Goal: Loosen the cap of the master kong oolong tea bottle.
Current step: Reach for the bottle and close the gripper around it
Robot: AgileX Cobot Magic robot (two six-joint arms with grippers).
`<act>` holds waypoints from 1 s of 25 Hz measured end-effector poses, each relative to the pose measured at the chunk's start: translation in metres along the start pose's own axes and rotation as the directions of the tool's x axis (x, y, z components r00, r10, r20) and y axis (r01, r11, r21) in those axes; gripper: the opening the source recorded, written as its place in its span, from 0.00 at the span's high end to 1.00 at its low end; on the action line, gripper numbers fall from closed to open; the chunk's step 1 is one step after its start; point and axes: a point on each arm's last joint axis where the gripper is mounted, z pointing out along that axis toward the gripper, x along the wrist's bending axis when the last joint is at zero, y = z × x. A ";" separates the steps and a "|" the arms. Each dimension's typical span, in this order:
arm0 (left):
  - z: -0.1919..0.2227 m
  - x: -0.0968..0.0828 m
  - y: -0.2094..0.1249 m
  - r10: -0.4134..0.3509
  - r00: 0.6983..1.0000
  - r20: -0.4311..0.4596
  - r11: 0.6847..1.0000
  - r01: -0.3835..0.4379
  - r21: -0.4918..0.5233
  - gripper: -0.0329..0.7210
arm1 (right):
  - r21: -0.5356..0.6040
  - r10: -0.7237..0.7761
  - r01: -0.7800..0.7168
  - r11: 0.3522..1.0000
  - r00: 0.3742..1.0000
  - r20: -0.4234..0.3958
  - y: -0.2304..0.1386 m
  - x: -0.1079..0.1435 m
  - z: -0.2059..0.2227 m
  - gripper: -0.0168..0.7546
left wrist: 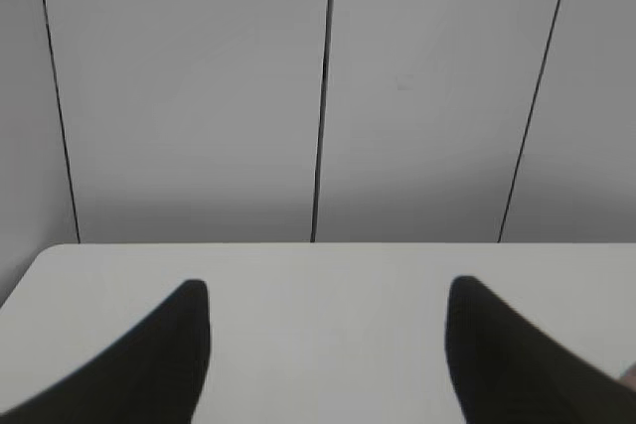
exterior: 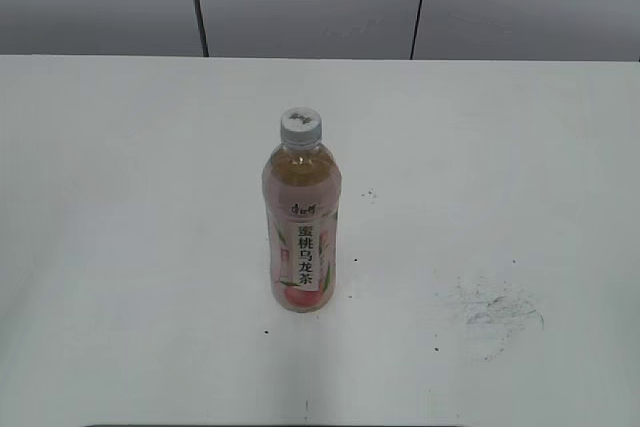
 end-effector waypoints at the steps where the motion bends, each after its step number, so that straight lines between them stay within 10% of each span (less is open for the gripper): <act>1: 0.009 0.000 0.002 -0.007 1.000 0.002 1.000 0.007 0.000 0.37 | 0.000 0.000 0.000 1.000 1.000 0.000 0.000 0.000 0.000 0.26; 14: 0.168 0.004 -0.018 -0.052 0.998 -0.022 0.994 0.054 0.095 0.43 | 0.000 0.000 0.000 1.000 1.000 0.000 0.000 0.000 0.000 0.26; 25: 0.253 -0.031 -0.087 0.010 0.993 0.117 0.996 -0.020 0.083 0.45 | 0.000 0.000 0.000 1.000 1.000 0.000 0.000 0.000 0.000 0.26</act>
